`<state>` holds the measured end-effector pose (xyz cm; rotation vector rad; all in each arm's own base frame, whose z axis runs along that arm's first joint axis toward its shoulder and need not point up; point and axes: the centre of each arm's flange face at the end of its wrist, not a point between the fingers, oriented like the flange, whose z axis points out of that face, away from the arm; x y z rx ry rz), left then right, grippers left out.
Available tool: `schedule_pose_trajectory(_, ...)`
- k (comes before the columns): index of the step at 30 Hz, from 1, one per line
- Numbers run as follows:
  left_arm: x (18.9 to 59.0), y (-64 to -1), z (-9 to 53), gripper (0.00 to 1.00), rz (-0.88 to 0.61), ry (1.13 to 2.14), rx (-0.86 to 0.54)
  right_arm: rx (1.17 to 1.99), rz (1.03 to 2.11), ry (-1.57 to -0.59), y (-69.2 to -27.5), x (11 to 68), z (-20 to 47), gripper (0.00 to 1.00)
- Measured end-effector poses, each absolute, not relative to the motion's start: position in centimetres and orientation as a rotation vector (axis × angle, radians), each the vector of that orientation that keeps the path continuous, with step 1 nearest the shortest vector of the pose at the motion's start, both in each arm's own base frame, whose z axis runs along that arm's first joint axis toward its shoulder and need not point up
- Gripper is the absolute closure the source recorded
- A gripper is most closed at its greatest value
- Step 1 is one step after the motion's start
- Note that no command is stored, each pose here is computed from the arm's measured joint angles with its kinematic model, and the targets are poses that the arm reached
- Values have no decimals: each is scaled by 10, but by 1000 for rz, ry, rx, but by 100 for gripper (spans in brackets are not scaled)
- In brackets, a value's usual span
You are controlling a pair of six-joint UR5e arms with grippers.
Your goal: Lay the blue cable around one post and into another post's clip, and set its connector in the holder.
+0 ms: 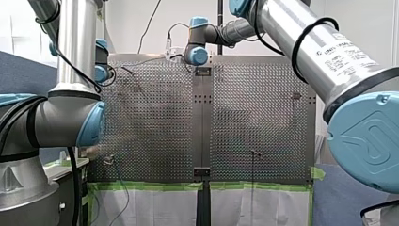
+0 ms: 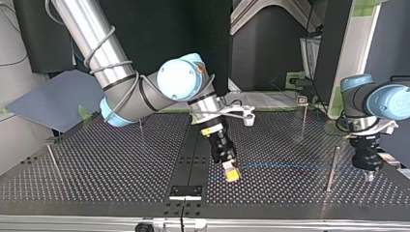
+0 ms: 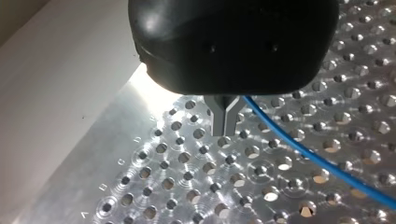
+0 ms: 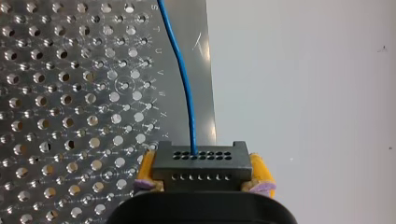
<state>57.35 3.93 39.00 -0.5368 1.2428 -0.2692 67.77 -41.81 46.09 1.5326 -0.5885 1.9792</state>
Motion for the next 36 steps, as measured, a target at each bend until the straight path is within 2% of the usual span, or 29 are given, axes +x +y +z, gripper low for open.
schedule_pose_trajectory(10, 575, 29, 383, 100, -283, 1262, -528, 1559, 1919, -638, -427, 674, 445, 100)
schedule_pose_trajectory(18, 580, 16, 359, 100, -290, 1319, -526, 1631, 1850, -680, -431, 672, 421, 100)
schedule_pose_trajectory(35, 564, -8, 320, 100, -313, 1350, -561, 1700, 1736, -744, -436, 661, 373, 100)
schedule_pose_trajectory(36, 563, -10, 320, 91, -315, 1351, -561, 1701, 1734, -746, -436, 661, 370, 100)
